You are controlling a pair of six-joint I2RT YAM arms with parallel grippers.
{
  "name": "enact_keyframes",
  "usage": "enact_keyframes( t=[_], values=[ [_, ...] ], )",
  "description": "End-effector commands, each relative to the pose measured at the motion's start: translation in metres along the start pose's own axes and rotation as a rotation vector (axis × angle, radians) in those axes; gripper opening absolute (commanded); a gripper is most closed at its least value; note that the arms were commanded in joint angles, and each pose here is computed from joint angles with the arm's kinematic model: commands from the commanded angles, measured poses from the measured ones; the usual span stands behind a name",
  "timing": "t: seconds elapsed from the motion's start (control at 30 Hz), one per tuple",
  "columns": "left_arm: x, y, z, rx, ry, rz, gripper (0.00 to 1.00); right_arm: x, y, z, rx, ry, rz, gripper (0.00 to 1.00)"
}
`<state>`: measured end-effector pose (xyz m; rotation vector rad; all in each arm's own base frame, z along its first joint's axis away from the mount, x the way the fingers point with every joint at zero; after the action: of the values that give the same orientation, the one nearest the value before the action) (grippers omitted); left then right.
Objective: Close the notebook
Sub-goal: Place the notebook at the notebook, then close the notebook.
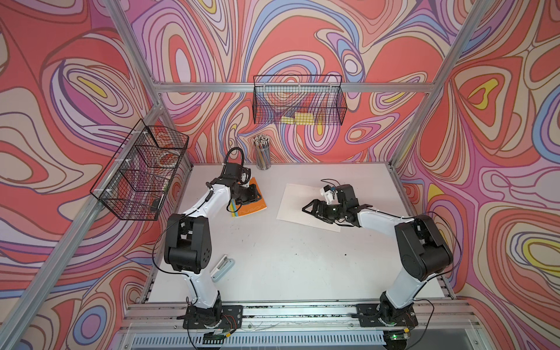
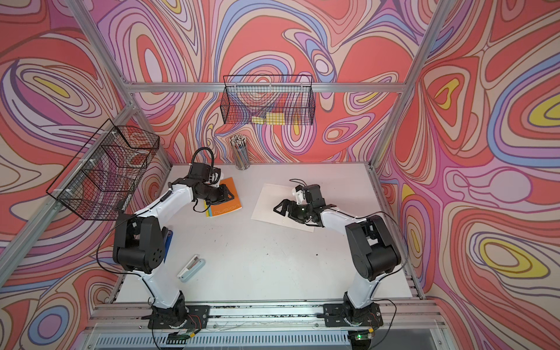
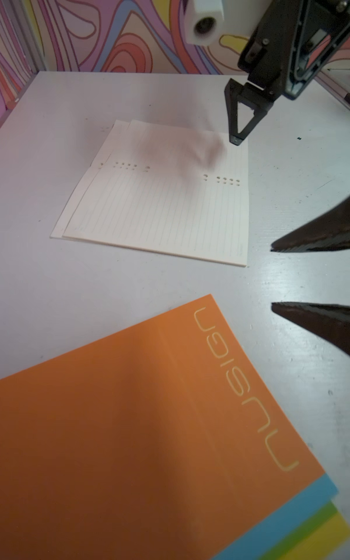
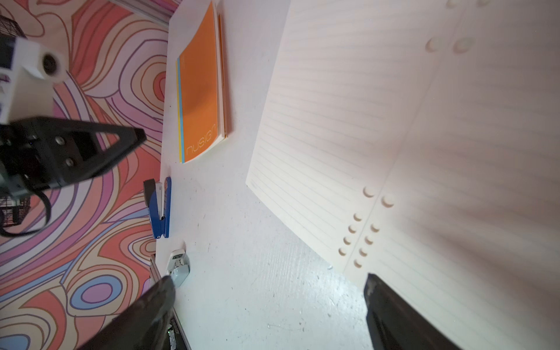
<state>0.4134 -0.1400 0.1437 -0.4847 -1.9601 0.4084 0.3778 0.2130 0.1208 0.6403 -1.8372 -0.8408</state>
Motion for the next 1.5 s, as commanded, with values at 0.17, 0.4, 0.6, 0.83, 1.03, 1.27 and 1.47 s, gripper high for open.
enact_keyframes(
  t=[0.17,0.4,0.6,0.83,1.03,1.27,1.47],
  values=[
    [0.002,-0.064,0.035,0.068,-0.119,0.178,0.34,0.041,-0.023,-0.034,0.0,-0.074,0.045,0.98],
    [-0.007,-0.08,0.069,0.112,-0.141,0.172,0.41,0.049,-0.049,-0.039,-0.039,-0.102,0.067,0.98],
    [-0.018,-0.08,0.085,0.227,-0.203,0.227,0.41,0.042,-0.057,-0.04,-0.05,-0.101,0.062,0.98],
    [-0.035,-0.083,0.094,0.308,-0.234,0.232,0.41,0.04,-0.065,-0.044,-0.043,-0.114,0.089,0.98],
    [-0.05,-0.089,0.095,0.425,-0.277,0.242,0.41,0.035,-0.075,-0.04,-0.073,-0.124,0.097,0.98],
    [-0.074,-0.089,0.098,0.503,-0.296,0.213,0.41,0.033,-0.087,-0.037,-0.098,-0.143,0.125,0.98],
    [-0.092,-0.08,0.105,0.562,-0.3,0.176,0.41,0.031,-0.092,-0.029,-0.113,-0.137,0.124,0.98]
  ],
)
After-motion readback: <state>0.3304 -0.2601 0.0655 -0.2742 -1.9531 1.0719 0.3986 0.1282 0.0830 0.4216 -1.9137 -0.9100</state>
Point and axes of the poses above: each gripper's point midway between its finger pads, its own x axis back along the fingers, its own y axis along the line the jaws close on, z = x × y, the point moved 2 cm from there along x, back along the fingers, and after that the axes turned 7 degrees about -x, right-handed, at the moved point
